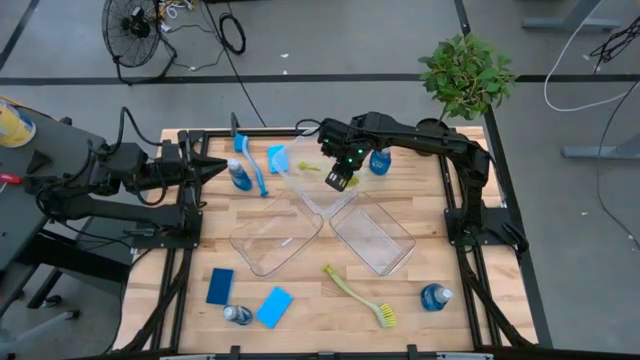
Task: Pick & Place Kitchen Sink Supplies
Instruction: Put the blue dishwashing liquid into the left transparent bin
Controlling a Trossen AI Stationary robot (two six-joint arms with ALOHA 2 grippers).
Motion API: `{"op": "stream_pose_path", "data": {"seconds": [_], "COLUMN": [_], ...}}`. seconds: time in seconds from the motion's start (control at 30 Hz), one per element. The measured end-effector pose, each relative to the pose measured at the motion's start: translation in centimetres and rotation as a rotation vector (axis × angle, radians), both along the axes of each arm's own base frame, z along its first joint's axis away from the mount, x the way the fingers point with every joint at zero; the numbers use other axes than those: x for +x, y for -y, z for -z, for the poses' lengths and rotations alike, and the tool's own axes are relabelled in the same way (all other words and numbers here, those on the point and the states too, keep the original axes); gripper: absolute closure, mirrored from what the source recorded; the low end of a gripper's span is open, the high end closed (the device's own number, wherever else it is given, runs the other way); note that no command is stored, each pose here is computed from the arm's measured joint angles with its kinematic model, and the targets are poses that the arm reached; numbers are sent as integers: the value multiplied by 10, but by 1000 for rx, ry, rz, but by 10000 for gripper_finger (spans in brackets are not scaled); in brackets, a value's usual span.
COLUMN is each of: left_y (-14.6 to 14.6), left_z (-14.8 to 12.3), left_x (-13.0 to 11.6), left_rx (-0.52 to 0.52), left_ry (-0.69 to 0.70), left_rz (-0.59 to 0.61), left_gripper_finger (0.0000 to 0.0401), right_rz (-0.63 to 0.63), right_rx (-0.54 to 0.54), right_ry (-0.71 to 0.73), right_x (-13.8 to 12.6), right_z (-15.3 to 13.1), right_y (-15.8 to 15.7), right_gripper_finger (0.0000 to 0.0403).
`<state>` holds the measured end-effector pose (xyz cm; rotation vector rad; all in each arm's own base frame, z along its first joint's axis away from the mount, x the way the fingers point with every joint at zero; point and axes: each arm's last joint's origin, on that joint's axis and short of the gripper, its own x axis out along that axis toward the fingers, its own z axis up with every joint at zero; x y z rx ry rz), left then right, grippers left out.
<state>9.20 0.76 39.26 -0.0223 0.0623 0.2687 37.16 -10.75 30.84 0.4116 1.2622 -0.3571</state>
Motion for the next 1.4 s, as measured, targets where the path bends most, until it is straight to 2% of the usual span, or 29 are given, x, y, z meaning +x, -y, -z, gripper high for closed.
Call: {"op": "stream_pose_path", "data": {"seconds": [0.17,0.4,0.97,1.23,1.4], "left_y": [0,0,0,0,0], "left_z": [0,0,0,0,0], "left_x": [0,0,0,0,0], "left_rx": [0,1,1,0,-2], "left_ry": [0,0,0,0,1], "left_rz": [0,-1,-1,-1,-1], "left_gripper_finger": [353,353,353,353,353], "right_rz": [-18,-42,-65,-50,-45], "right_rx": [-6,-35,-55,-90,-108], "right_ry": [2,45,98,69,69], "right_x": [-2,-19,-101,-125,-128], "right_z": [-2,-27,-99,-110,-112], "right_y": [-1,-4,-33,-38,-38], "right_gripper_finger": [302,302,302,302,302]}}
